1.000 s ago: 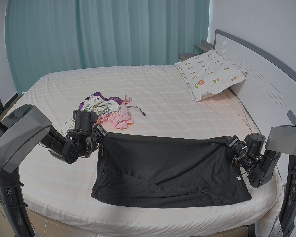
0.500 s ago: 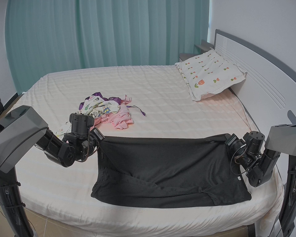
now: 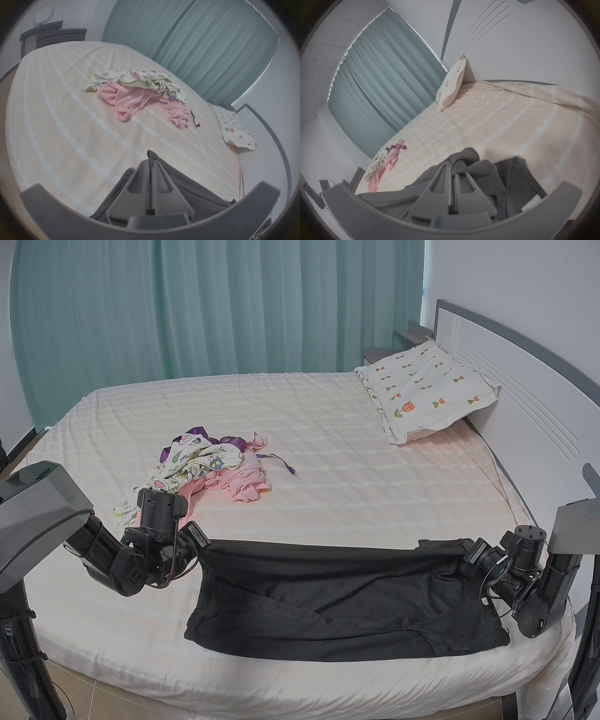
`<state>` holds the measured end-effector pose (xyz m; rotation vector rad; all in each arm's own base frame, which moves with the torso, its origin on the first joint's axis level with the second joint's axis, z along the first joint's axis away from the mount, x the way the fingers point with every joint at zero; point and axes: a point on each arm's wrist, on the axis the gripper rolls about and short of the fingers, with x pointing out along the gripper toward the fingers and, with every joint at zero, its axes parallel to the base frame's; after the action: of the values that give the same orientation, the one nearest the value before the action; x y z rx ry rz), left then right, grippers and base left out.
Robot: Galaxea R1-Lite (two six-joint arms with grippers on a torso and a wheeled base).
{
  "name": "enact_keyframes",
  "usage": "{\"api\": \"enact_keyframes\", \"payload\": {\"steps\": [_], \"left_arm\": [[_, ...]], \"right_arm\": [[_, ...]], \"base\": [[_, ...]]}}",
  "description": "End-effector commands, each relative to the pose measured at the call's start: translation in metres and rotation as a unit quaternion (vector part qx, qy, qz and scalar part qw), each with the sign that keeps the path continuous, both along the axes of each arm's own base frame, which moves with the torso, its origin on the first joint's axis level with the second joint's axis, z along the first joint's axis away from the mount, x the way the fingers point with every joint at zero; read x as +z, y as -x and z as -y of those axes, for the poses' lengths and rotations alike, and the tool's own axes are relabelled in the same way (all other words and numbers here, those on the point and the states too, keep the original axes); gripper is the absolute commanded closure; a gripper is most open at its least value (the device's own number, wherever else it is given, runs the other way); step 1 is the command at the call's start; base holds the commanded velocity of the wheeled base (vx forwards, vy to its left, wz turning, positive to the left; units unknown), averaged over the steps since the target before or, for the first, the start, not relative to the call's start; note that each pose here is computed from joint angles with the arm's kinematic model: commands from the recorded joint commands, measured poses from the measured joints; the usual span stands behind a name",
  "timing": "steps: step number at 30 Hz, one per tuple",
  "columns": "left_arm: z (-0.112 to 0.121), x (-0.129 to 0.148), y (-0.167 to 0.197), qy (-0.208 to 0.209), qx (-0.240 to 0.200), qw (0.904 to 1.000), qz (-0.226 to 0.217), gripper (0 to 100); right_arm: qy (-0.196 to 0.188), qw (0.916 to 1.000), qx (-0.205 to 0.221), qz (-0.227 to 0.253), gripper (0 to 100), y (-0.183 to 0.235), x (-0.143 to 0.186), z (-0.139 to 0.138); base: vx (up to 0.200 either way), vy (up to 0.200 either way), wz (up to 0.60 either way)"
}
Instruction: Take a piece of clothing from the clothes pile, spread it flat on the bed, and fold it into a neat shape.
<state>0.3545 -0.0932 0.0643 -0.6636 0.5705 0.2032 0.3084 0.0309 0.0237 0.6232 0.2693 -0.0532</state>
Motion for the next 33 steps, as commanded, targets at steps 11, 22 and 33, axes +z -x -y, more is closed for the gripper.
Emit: {"api": "enact_keyframes", "payload": {"steps": [11,22,33], "left_arm": [[-0.001,-0.044,0.042,-0.007,-0.042,0.9931,-0.109,100],[0.009,-0.060,0.047,-0.016,-0.058,0.9889,-0.136,100],[0.003,-0.045,0.053,-0.007,-0.050,0.9914,-0.120,0]], "right_arm": [[0.023,0.9902,0.012,-0.137,100,0.057,-0.034,0.003],[0.023,0.9871,0.008,-0.158,0,0.062,-0.041,0.002],[-0.004,0.9952,-0.026,-0.094,0,0.070,-0.003,0.011]], "base": [[0.000,0.000,0.00],[0.000,0.000,0.00],[0.000,0.000,0.00]]}}
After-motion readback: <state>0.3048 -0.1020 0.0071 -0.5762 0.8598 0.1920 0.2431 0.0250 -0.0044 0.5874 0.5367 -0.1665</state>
